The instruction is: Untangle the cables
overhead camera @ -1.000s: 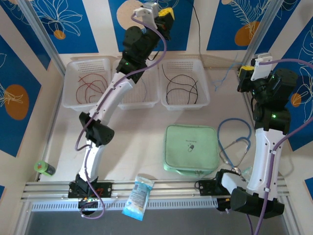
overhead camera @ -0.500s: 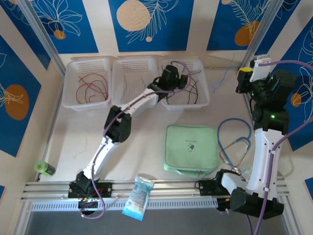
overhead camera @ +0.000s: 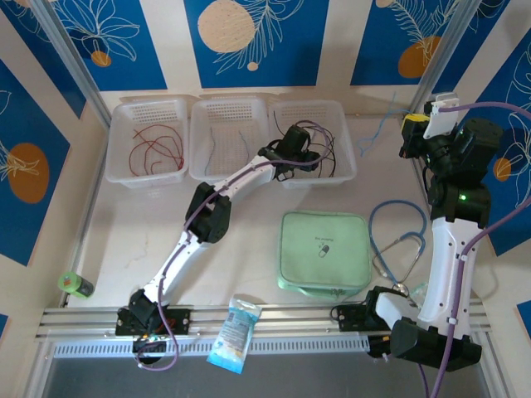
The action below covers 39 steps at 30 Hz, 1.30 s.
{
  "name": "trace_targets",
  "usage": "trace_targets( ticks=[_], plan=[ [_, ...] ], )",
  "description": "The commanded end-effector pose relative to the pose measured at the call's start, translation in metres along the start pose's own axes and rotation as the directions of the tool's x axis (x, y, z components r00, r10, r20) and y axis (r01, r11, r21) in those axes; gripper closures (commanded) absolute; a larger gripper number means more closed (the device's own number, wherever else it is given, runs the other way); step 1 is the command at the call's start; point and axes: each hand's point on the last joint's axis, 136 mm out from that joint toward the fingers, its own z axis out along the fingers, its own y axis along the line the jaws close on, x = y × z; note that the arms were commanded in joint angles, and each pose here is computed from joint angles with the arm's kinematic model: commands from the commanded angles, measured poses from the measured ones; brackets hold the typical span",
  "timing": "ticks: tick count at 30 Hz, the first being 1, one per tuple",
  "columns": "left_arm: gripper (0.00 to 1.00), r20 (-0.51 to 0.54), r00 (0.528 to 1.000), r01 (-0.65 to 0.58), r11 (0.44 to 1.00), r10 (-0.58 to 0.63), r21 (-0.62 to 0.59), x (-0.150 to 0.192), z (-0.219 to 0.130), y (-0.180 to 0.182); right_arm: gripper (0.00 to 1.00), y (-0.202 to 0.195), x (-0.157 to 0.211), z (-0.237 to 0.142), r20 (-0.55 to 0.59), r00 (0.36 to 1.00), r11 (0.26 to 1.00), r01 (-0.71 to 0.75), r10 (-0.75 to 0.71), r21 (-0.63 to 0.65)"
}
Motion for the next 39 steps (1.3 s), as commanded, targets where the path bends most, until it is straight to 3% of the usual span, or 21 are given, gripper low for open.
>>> trace_targets(
  ticks=[1,8,14,18,23,27,35,39],
  plan=[
    [0.39,0.185,0.982,-0.048,0.996,0.033,0.08,-0.082,-0.065,-0.034,1.0,0.008,-0.003,-0.006,0.013,1.0,1.0,0.01,-0.01,-0.026],
    [0.24,0.384,0.919,-0.157,0.978,0.093,0.137,-0.159,-0.18,-0.068,1.0,0.037,0.003,-0.007,0.101,0.984,0.972,0.165,-0.149,-0.166],
    [0.15,0.464,0.881,-0.197,0.964,0.095,0.178,-0.171,-0.258,-0.079,1.0,0.086,0.015,-0.005,0.233,0.926,0.861,0.366,-0.298,-0.352],
    [0.13,0.433,0.901,-0.177,0.935,0.029,0.306,-0.168,-0.295,-0.091,1.0,0.112,0.026,0.006,0.302,0.863,0.787,0.497,-0.404,-0.367],
    [0.11,0.302,0.95,-0.061,0.905,-0.076,0.421,-0.151,-0.312,-0.092,1.0,0.145,0.028,0.021,0.358,0.805,0.726,0.586,-0.473,-0.359],
    [0.08,0.226,0.969,0.002,0.92,-0.098,0.393,-0.133,-0.309,-0.083,1.0,0.157,0.023,0.03,0.373,0.784,0.713,0.613,-0.497,-0.339],
    [0.05,0.264,0.956,0.029,0.941,-0.124,0.338,-0.127,-0.321,-0.067,1.0,0.157,0.019,0.039,0.357,0.781,0.727,0.615,-0.512,-0.305],
    [0.04,0.244,0.955,0.06,0.912,-0.171,0.405,-0.127,-0.32,-0.074,1.0,0.155,0.016,0.041,0.355,0.785,0.739,0.608,-0.507,-0.29]
  ],
)
